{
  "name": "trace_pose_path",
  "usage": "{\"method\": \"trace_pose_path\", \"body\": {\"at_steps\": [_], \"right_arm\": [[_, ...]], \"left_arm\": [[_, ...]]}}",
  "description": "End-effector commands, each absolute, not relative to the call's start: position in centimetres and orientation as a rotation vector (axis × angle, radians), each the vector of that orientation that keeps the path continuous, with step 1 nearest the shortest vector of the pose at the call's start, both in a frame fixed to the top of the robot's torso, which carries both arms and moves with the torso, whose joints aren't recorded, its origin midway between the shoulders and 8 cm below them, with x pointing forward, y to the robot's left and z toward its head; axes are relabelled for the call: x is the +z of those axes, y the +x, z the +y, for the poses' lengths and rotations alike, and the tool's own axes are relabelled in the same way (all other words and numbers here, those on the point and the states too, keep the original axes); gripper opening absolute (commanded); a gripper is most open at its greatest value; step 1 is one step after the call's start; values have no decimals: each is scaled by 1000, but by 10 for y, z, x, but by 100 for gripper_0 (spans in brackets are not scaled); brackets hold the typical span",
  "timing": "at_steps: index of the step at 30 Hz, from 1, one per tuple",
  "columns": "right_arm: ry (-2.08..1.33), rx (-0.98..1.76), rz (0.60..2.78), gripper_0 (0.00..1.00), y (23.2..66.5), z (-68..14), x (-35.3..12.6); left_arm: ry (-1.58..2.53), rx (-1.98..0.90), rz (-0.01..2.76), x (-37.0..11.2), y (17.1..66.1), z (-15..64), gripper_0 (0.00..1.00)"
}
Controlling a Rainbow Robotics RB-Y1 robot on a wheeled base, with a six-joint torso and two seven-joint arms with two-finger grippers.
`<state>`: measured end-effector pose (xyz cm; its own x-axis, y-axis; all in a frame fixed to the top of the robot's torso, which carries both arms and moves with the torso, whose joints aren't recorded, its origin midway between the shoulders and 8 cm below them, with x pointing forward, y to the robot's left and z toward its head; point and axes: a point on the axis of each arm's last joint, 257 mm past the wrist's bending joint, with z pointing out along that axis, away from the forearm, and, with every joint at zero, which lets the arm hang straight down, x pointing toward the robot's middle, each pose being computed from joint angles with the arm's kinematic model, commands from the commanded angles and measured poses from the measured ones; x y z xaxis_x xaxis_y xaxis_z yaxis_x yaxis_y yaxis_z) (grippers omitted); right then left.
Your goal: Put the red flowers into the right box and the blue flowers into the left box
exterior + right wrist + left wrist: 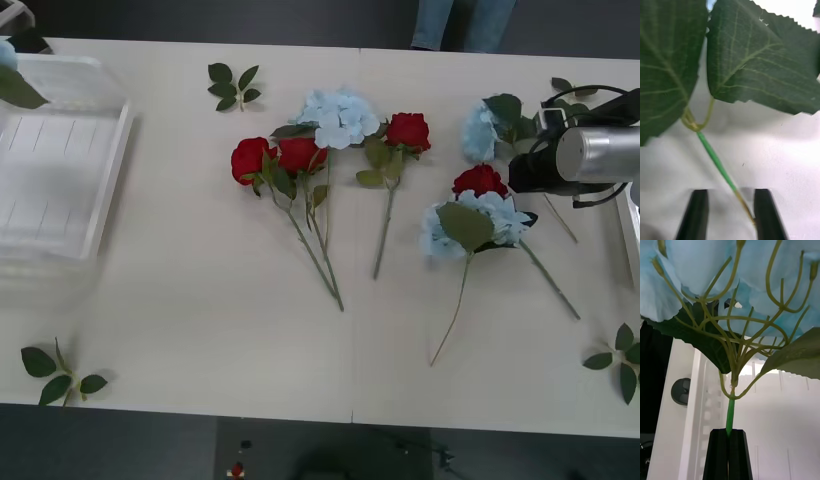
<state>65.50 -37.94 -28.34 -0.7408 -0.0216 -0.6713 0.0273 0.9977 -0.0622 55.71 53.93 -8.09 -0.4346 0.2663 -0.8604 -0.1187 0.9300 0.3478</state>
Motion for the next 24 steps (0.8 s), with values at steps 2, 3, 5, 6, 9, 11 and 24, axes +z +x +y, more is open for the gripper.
{"method": "trace_pose_path", "body": {"at_steps": [2,3,5,6,9,11,24], "right_arm": [[14,-113,2387,0,657,-397,-272],[15,-109,2386,0,657,-396,-272],[14,-108,2386,0,657,-396,-272],[13,-112,2388,0,656,-397,-272],[-4,-118,2404,0,653,-399,-271],[-27,-121,2426,0,649,-400,-268],[-254,-104,2446,0,615,-404,-261]], "left_arm": [[66,503,1953,-68,554,577,0],[66,507,1953,-68,555,578,1],[73,517,1948,-65,556,577,31],[75,521,1944,-63,558,577,49],[88,527,1943,-62,560,574,80],[108,522,1950,-66,562,568,91],[366,77,2211,-100,546,388,95]]}}
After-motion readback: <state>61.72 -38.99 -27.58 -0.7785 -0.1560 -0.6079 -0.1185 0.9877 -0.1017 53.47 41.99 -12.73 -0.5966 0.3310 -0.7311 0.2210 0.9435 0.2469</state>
